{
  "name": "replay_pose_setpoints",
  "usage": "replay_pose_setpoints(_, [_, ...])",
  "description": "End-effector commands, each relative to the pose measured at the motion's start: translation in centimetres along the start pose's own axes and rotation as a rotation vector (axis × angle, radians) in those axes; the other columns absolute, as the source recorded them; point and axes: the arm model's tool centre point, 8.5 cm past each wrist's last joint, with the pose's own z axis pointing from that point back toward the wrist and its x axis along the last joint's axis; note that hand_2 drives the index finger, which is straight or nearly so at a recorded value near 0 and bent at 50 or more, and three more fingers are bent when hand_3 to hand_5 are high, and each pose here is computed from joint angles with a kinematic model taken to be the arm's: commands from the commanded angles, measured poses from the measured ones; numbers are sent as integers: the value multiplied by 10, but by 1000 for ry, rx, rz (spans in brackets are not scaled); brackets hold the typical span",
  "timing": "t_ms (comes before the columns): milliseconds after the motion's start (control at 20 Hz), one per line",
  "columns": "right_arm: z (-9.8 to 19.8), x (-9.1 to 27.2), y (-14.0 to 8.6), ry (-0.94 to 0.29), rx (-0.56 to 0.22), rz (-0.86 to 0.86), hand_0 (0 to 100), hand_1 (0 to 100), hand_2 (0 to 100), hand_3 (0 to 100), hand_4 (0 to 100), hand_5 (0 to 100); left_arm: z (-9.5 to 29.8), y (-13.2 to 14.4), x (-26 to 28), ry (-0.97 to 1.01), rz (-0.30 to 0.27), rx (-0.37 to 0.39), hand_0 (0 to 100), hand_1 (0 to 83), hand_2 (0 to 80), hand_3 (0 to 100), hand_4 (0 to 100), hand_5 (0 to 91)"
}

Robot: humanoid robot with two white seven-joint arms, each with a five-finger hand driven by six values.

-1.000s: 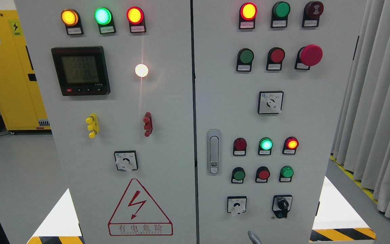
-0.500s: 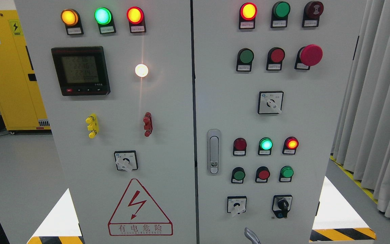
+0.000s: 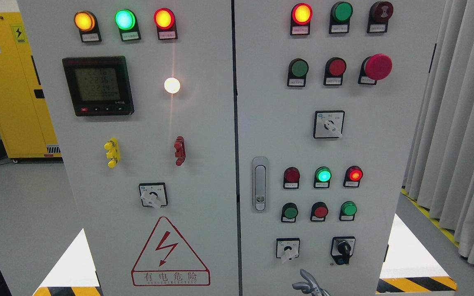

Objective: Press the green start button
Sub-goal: 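Raise the right hand toward the green button on the lower panel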

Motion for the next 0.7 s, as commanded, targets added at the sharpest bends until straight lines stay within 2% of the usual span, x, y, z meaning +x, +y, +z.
replay_pose_setpoints(0, [-8, -15, -30, 11, -14, 276, 464, 794, 0, 730, 783, 847, 0, 0, 0, 0, 0, -1, 120, 556, 0, 0, 0, 0])
replay_pose_setpoints(100, [-15, -14, -33, 1, -13, 320, 579, 849, 0, 771, 805, 910, 0, 0, 0, 0, -1, -1, 120, 556, 0, 0, 0, 0])
replay_pose_setpoints(200, [-20, -16, -39, 2, -22, 367, 615, 873, 0, 792, 824, 942, 0, 0, 0, 0, -1, -1, 120, 556, 0, 0, 0, 0])
replay_pose_setpoints(650, [-49, -17, -58, 22, -55, 556, 679, 959, 0, 829, 850, 997, 0, 0, 0, 0, 0, -1, 120, 556, 0, 0, 0, 0])
